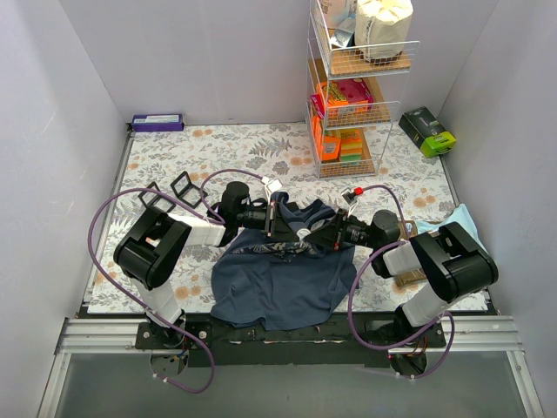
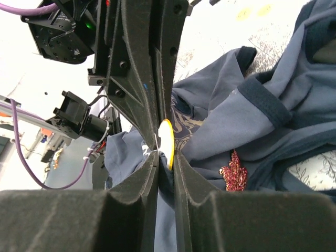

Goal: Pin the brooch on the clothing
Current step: Pin the brooch to the clothes.

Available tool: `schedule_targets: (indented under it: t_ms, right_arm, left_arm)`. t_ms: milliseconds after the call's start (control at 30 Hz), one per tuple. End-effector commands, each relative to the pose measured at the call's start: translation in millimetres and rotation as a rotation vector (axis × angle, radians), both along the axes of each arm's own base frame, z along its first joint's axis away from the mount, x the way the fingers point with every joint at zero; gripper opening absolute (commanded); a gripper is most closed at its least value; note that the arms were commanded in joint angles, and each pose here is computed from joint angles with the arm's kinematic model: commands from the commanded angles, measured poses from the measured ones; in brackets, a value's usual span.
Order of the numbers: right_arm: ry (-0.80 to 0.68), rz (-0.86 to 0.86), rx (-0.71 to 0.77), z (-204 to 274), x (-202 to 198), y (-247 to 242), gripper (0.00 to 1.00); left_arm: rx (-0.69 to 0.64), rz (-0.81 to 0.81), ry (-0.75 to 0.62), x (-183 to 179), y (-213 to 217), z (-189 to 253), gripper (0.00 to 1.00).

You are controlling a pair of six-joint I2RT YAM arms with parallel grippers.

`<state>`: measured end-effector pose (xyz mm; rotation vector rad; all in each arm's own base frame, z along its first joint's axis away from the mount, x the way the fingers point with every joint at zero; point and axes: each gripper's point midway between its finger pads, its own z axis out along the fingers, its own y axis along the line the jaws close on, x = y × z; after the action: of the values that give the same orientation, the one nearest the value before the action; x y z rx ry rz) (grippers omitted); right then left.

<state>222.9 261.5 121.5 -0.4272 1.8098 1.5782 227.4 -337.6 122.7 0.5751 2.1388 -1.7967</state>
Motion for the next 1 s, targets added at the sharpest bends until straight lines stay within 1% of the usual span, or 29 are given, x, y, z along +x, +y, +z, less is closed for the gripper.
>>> schedule_targets:
  t_ms: [0, 33, 67, 133, 200, 367, 733, 967]
  right_arm:
    - [-0.238, 0.041, 0.024, 33, 5, 17, 0.15]
    - [-0.22, 0.042, 0.009, 28, 5, 17, 0.15]
    - [-0.24, 0.042, 0.002, 30, 7, 18, 0.15]
    - [-0.215, 0.051, -0.026, 23, 6, 21, 0.15]
    - [-0.23, 0.06, -0.039, 23, 7, 24, 0.14]
    - [-0.19, 0.069, -0.078, 11, 9, 28, 0.14]
    - [-0.143, 0.1, -0.136, -4, 9, 33, 0.13]
    - [-0.144, 0.132, -0.161, -9, 6, 35, 0.13]
  left_arm:
    - [-0.049, -0.043, -0.085, -2, -10, 28, 0.0]
    - [-0.045, -0.044, -0.085, -2, -10, 27, 0.0]
    - [-0.045, -0.042, -0.087, -1, -10, 27, 0.0]
    - [-0.044, -0.043, -0.09, -2, -10, 27, 0.0]
    - [-0.045, -0.046, -0.094, -2, -10, 28, 0.0]
    - [-0.045, -0.042, -0.119, -1, -10, 31, 0.0]
    - [-0.032, -0.028, -0.158, 2, -8, 35, 0.0]
    - [-0.028, -0.025, -0.157, 4, -8, 35, 0.0]
